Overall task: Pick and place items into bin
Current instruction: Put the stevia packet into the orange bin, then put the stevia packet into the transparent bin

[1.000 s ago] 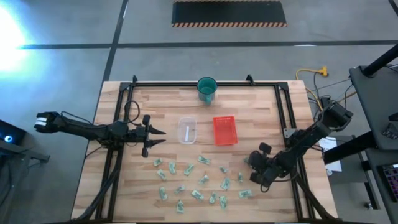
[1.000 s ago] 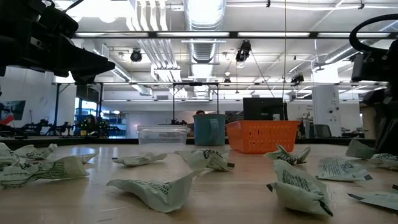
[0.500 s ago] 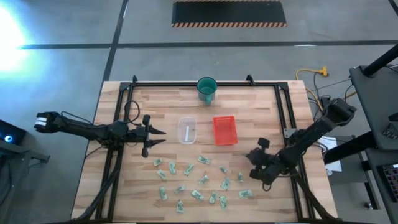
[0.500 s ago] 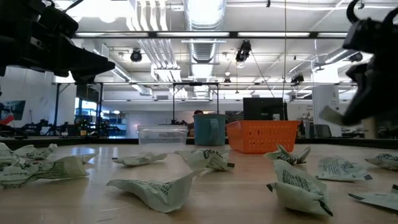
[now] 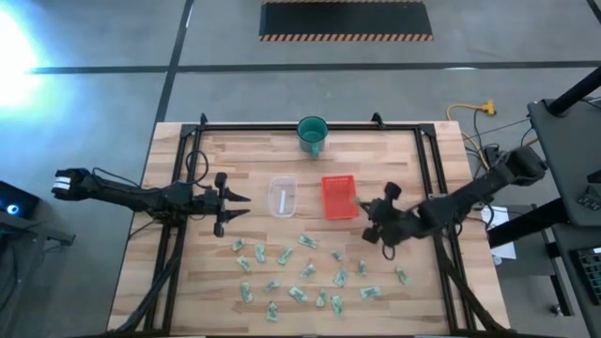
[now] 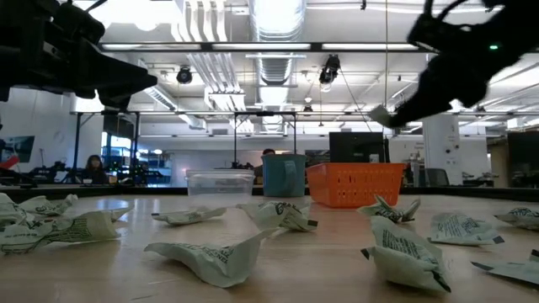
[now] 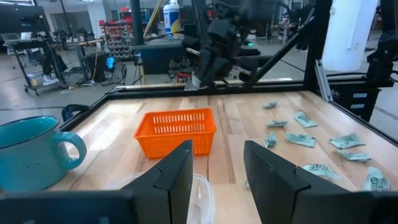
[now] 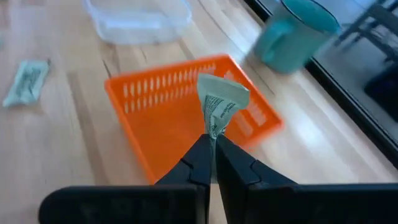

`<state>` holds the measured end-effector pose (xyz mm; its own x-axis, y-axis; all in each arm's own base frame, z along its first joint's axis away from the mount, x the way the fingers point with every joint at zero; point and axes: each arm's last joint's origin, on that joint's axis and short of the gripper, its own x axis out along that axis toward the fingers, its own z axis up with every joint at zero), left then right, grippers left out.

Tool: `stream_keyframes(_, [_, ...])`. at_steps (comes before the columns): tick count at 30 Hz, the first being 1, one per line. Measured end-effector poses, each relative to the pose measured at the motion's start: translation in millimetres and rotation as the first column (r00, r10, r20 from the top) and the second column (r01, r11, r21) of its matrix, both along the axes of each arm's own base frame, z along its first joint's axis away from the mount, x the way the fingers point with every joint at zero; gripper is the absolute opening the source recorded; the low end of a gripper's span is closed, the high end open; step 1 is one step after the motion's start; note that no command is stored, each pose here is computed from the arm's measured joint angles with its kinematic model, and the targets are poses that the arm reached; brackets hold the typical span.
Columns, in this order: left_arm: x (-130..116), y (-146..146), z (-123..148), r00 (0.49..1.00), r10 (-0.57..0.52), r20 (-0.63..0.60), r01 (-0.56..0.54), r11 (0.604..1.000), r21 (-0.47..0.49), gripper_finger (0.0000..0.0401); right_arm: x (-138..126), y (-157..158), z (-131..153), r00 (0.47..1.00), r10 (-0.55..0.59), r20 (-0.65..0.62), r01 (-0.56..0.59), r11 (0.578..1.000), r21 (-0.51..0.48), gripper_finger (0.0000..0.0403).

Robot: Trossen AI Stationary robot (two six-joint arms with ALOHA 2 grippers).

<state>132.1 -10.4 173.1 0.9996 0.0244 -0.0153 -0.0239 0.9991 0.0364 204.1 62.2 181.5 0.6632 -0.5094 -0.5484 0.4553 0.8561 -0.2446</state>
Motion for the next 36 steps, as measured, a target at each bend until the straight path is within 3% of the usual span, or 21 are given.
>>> stream_keyframes(5, [0.0,0.0,-0.3,1.0,0.0,-0.003,0.0,1.0,0.0,0.0128,21.2,-23.9,5.6,0.998,0.06,0.029,-0.06,0.998,0.027,0.0011])
stream_keyframes(16, [2.4,-0.1,-4.3,0.999,0.001,-0.038,-0.001,1.0,0.003,0.0128,38.2,-43.6,-19.7,0.997,0.037,-0.066,-0.034,0.998,0.045,0.0017])
stream_keyframes(28, [5.9,-1.7,-9.9,0.996,-0.039,-0.085,0.038,0.999,-0.015,0.0128,38.6,-42.8,-11.9,0.997,0.063,-0.05,-0.063,0.998,-0.006,0.0131])
stream_keyframes(32, [11.2,-6.0,-14.7,0.966,-0.159,-0.204,0.155,0.987,-0.033,0.0128,36.3,-32.5,-0.3,0.989,0.149,-0.023,-0.149,0.989,-0.012,0.0152])
stream_keyframes(36, [17.7,-8.7,-18.3,0.907,-0.166,-0.388,0.155,0.986,-0.062,0.0128,31.3,-18.5,9.0,0.975,0.221,0.008,-0.221,0.975,-0.021,0.0157])
